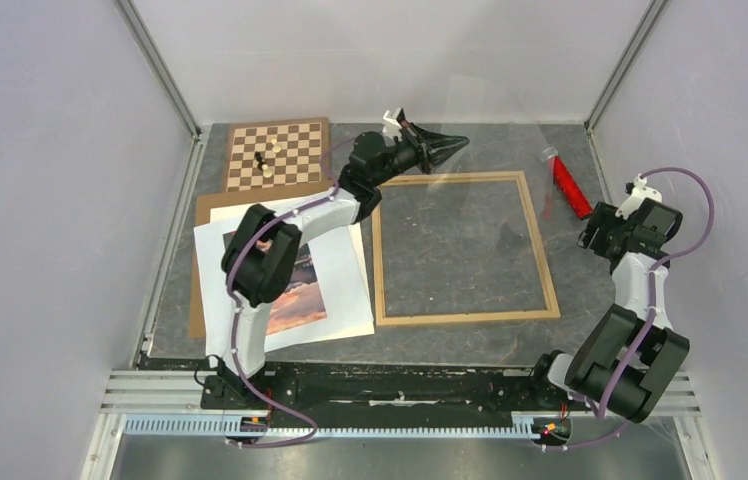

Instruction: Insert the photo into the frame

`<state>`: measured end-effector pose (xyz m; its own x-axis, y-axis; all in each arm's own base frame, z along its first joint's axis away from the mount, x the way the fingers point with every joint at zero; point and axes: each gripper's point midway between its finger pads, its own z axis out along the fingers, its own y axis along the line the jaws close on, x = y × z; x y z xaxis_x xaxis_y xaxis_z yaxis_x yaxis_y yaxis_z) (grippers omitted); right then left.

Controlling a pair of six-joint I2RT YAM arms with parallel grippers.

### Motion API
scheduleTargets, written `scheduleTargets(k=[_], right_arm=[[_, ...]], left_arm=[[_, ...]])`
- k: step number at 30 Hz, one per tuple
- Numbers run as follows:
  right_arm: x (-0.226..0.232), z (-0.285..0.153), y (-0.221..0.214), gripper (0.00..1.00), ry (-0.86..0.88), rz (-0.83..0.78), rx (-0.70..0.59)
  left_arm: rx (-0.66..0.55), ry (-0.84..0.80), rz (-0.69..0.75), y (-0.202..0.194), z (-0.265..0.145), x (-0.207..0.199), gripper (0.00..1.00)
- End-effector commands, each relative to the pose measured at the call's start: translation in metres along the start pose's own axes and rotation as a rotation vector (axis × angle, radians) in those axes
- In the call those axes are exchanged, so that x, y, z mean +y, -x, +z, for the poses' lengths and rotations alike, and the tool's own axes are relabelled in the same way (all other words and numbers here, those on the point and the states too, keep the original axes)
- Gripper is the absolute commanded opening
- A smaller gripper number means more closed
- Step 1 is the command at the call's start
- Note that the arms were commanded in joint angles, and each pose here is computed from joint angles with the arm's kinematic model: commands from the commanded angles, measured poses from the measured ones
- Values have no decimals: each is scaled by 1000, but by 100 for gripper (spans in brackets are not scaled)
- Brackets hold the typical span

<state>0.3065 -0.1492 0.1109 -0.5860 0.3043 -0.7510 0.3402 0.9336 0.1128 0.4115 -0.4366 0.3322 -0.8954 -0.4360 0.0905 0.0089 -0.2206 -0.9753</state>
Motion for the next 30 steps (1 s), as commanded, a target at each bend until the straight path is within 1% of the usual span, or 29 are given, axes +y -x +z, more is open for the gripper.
scheduleTargets(k=[1, 7, 13, 18, 22, 30], right_arm=[[0, -6, 10, 66, -2, 3, -48], [-3, -10, 7, 66, -20, -15, -64], [-2, -9, 1, 65, -12, -23, -55], [1, -9, -6, 65, 6, -29, -47], [7, -8, -11, 65, 40, -31, -35], [19, -2, -29, 65, 115, -53, 13]], left_arm=[[-49, -79, -57, -6, 15, 9, 2], [-133, 0, -80, 9, 9, 69, 2], [-154, 88, -109, 11, -4, 111, 2], [-173, 192, -85, 10, -27, 144, 2], [-187, 276, -47, 12, -44, 165, 2], [-189, 377, 38, 14, -72, 188, 2]])
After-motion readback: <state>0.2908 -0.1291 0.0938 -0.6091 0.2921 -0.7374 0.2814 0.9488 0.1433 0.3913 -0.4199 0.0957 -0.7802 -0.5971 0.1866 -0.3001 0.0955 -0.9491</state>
